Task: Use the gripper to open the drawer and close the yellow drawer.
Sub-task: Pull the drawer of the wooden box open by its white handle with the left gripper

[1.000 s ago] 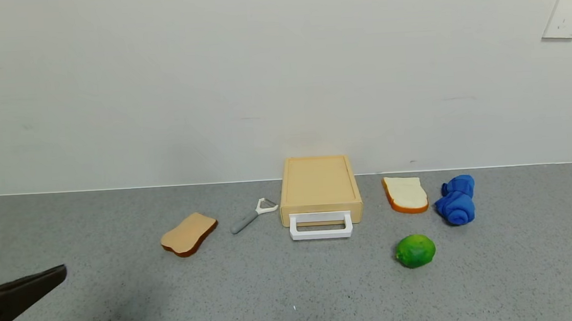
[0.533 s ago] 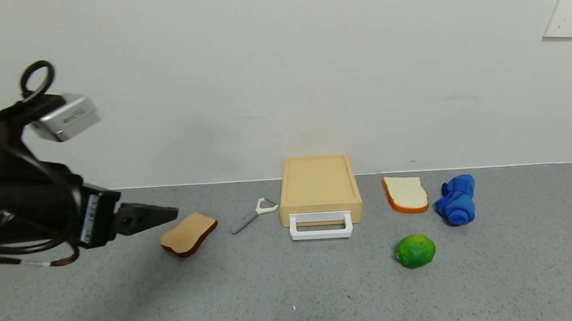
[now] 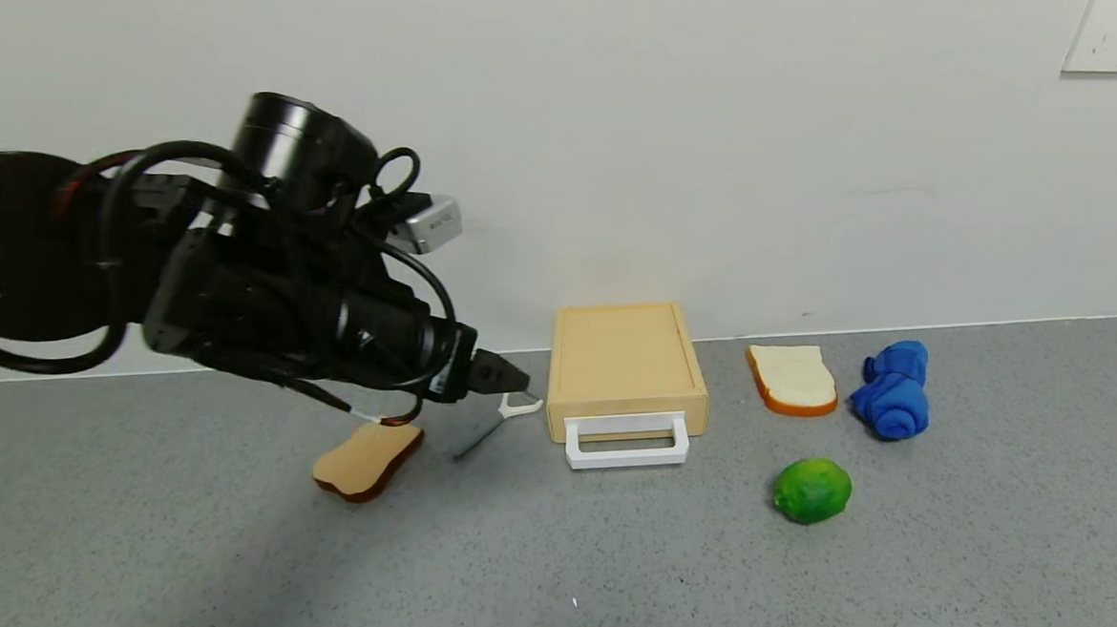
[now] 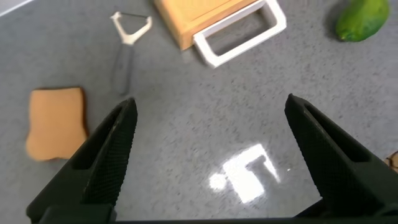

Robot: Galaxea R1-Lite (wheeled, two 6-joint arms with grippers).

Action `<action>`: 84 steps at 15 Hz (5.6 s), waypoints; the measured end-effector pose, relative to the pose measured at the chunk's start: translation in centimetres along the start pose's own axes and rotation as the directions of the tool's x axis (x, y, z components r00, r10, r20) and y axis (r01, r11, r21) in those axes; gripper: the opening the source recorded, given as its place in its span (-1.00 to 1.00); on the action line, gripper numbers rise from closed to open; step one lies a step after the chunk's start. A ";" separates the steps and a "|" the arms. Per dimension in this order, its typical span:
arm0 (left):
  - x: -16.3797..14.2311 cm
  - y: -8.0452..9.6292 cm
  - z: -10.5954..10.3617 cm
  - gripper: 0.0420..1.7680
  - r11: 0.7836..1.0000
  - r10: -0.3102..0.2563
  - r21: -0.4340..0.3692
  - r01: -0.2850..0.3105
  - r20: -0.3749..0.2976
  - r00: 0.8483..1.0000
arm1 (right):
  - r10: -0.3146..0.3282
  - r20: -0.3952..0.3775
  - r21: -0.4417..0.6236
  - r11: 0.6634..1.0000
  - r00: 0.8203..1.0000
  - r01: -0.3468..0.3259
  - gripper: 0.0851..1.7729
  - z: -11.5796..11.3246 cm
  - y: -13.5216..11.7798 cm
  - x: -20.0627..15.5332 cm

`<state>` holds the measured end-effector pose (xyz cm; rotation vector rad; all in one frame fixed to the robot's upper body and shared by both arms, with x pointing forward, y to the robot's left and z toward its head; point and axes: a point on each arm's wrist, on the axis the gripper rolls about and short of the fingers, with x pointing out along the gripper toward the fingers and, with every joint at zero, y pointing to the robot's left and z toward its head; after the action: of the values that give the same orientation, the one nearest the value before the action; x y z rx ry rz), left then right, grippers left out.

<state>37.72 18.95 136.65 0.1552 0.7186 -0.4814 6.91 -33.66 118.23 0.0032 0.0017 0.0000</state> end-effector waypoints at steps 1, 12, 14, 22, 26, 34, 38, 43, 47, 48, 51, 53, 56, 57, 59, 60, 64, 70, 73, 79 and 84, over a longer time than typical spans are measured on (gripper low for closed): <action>1.2 -0.8 0.3 0.94 1.000 -0.020 -0.009 0.020 -0.012 1.000 | 0.000 0.000 -0.001 1.000 1.000 0.000 0.91 0.0 0.0 0.0; 8.5 -6.7 -0.1 0.82 0.990 -0.100 -0.115 0.085 -0.138 0.985 | 0.000 0.000 0.000 1.000 1.000 0.000 0.91 0.0 0.0 0.0; 8.7 -7.0 -0.1 0.41 0.989 -0.117 -0.102 0.103 -0.136 0.984 | 0.000 0.000 0.000 1.000 1.000 0.000 0.91 0.0 0.0 0.0; 9.0 -7.5 0.0 -0.92 0.992 -0.128 -0.020 0.126 -0.141 0.982 | 0.000 0.000 0.000 1.000 1.000 0.000 0.91 0.0 0.0 0.0; 9.3 -7.7 -0.4 -0.92 0.976 -0.177 0.098 0.195 -0.164 0.970 | 0.000 0.000 -0.001 1.000 1.000 0.000 0.91 0.0 0.0 0.0; 11.1 -5.9 -0.9 -0.92 0.827 -0.304 0.426 0.366 -0.209 0.930 | 0.000 0.000 0.000 1.000 1.000 0.000 0.91 0.0 0.0 0.0; 13.1 -5.1 -0.6 -0.92 0.787 -0.307 0.494 0.370 -0.207 0.929 | 0.000 0.000 0.000 1.000 1.000 0.000 0.91 0.0 0.0 0.0; 16.1 -5.0 0.2 -0.92 0.734 -0.306 0.576 0.360 -0.193 0.932 | 0.000 0.000 0.000 1.000 1.000 0.000 0.91 0.0 0.0 0.0; 17.6 -4.5 -0.1 -0.92 0.706 -0.286 0.597 0.380 -0.250 0.925 | 0.000 0.000 0.000 1.000 1.000 0.000 0.91 0.0 0.0 0.0; 17.9 -4.4 0.0 -0.92 0.702 -0.277 0.609 0.369 -0.244 0.929 | 0.000 0.000 0.000 1.000 1.000 0.000 0.91 0.0 0.0 0.0; 19.1 -3.8 -0.3 -0.92 0.709 -0.215 0.626 0.324 -0.245 0.945 | 0.000 0.000 0.000 1.000 1.000 0.000 0.91 0.0 0.0 0.0; 19.8 -3.3 -0.2 -0.92 0.719 -0.194 0.632 0.289 -0.217 0.957 | 0.000 0.000 0.000 1.000 1.000 0.000 0.91 0.0 0.0 0.0; 20.4 -2.7 -0.4 -0.92 0.728 -0.182 0.625 0.283 -0.223 0.958 | 0.000 0.000 0.000 1.000 1.000 0.000 0.91 0.0 0.0 0.0; 20.5 -2.7 -0.5 -0.92 0.728 -0.180 0.624 0.285 -0.226 0.957 | 0.000 0.000 0.000 1.000 1.000 0.000 0.91 0.0 0.0 0.0; 20.9 -2.6 -0.8 -0.92 0.729 -0.179 0.622 0.286 -0.230 0.957 | 0.000 0.000 0.000 1.000 1.000 0.000 0.91 0.0 0.0 0.0; 21.1 -2.6 -0.9 -0.92 0.729 -0.179 0.622 0.288 -0.233 0.956 | 0.000 0.000 0.000 1.000 1.000 0.000 0.91 0.0 0.0 0.0; 21.7 -2.6 -1.3 -0.92 0.728 -0.177 0.619 0.294 -0.245 0.953 | 0.000 0.000 0.000 1.000 1.000 0.000 0.91 0.0 0.0 0.0; 21.9 -2.7 -1.5 -0.92 0.727 -0.178 0.617 0.302 -0.255 0.950 | -0.001 0.000 0.000 1.000 1.000 0.001 0.91 0.0 0.0 0.0; 21.9 -2.7 -1.4 -0.92 0.727 -0.175 0.622 0.293 -0.245 0.954 | 0.000 0.000 0.000 1.000 1.000 0.000 0.91 0.0 0.0 0.0; 21.8 -2.5 -1.1 -0.93 0.713 -0.155 0.649 0.267 -0.225 0.962 | 0.000 0.000 -0.001 1.000 1.000 0.000 0.91 0.0 0.0 0.0; 22.0 -2.4 -1.0 -0.92 0.699 -0.104 0.680 0.222 -0.210 0.972 | 0.000 0.000 0.000 1.000 1.000 0.000 0.91 0.0 0.0 0.0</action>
<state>50.33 9.00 121.34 0.8680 0.6732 -0.9160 6.91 -33.66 118.23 0.0028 0.0017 0.0000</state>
